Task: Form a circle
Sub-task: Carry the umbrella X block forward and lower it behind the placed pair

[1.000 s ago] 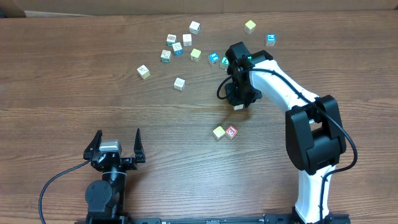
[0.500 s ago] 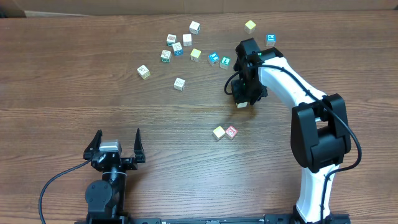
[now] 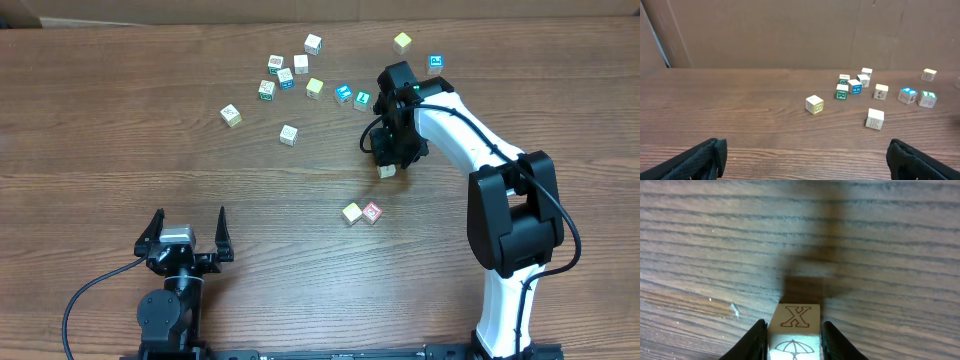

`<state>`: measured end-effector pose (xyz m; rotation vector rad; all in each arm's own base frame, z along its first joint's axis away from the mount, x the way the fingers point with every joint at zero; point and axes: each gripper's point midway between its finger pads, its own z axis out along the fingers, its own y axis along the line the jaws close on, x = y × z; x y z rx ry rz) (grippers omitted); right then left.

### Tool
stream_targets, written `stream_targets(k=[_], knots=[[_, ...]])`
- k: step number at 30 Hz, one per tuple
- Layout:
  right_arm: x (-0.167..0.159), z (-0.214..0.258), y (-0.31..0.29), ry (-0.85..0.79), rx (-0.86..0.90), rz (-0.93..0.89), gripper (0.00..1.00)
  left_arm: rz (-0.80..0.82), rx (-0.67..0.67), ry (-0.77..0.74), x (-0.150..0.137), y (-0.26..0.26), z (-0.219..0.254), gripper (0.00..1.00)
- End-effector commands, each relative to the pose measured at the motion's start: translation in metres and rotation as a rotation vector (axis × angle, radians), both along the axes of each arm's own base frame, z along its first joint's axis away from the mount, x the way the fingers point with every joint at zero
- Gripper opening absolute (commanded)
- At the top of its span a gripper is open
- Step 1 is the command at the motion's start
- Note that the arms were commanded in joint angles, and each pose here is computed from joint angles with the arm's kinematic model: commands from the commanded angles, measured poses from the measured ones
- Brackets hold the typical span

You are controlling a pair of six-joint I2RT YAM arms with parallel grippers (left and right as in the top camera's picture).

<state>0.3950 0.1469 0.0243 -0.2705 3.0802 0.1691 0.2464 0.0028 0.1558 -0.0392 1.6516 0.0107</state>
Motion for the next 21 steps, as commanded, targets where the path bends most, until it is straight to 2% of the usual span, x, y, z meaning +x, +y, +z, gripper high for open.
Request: stream_targets(k=[1, 10, 21], knots=[[-0.003, 0.004, 0.002, 0.004, 0.008, 0.003, 0.29, -0.013, 0.017, -0.009, 0.000, -0.003, 0.001, 0.99], [-0.013, 0.006, 0.013, 0.051, 0.074, 0.005, 0.28, -0.013, 0.017, -0.009, 0.000, -0.003, 0.001, 1.00], [-0.024, 0.006, 0.024, 0.073, 0.062, 0.036, 0.28, -0.013, 0.017, -0.009, 0.000, -0.003, 0.001, 1.00]])
